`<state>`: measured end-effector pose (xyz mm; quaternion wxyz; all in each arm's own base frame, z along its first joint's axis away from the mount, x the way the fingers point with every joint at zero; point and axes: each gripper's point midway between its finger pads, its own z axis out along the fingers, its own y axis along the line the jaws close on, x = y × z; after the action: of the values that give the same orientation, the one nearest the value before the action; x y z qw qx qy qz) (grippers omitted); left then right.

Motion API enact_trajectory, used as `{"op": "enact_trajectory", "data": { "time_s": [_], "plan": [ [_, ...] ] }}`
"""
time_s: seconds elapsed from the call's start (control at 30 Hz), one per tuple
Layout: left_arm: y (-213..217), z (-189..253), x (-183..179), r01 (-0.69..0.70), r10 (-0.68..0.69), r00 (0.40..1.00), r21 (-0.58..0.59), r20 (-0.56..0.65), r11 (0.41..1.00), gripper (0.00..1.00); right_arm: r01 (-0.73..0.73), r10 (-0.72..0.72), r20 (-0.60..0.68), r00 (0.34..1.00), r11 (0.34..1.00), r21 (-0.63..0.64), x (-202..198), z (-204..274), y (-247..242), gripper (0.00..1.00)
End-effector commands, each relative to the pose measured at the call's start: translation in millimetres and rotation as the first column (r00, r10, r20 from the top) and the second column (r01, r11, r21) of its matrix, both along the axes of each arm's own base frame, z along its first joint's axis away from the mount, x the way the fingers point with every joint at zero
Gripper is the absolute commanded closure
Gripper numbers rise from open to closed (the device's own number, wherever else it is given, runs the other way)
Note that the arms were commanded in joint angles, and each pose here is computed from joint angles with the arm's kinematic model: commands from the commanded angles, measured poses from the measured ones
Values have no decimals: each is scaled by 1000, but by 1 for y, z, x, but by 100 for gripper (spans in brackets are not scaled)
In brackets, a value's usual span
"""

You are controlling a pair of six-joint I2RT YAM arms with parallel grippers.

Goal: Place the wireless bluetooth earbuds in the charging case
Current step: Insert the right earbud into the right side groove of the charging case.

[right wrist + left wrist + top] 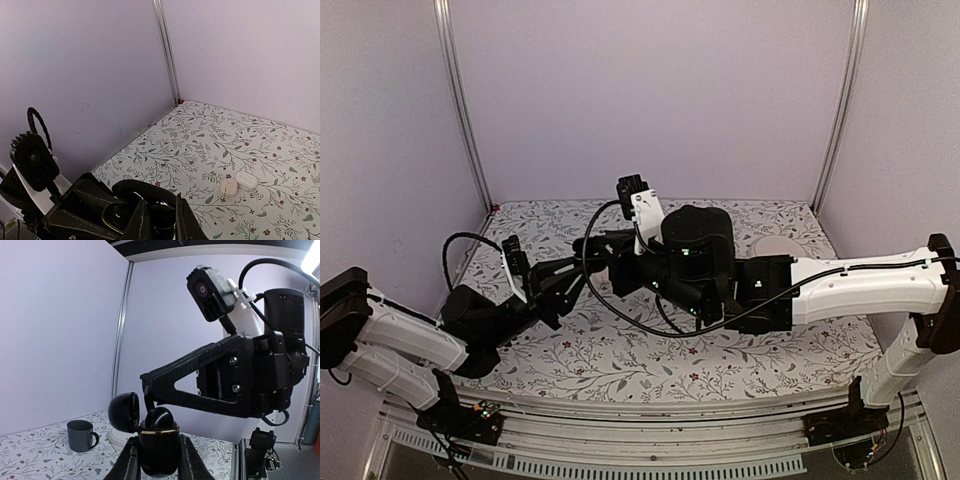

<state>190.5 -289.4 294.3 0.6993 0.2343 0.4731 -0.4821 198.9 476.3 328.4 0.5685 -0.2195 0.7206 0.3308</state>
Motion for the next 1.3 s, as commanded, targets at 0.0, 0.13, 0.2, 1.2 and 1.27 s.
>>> {"op": "enact_trajectory", "data": {
  "time_s": [0.0,0.13,0.2,1.2,1.27],
  "plan": [
    [45,74,-19,-38,93,979,-286,184,958,100,-114,106,-67,992,984,-138,-28,-48,18,89],
    [44,73,-18,-42,97,979,-283,182,958,100,-113,104,-67,992,984,-140,-28,-48,17,88],
    [43,72,-16,-48,101,979,-280,176,959,100,-111,102,-68,992,984,-142,-28,-49,17,86],
    [39,72,-3,-78,130,976,-273,176,959,100,-107,98,-65,993,982,-157,-27,-51,15,77],
    [39,71,-3,-77,128,976,-273,175,959,100,-110,101,-67,993,981,-158,-28,-51,16,76]
  ]
}}
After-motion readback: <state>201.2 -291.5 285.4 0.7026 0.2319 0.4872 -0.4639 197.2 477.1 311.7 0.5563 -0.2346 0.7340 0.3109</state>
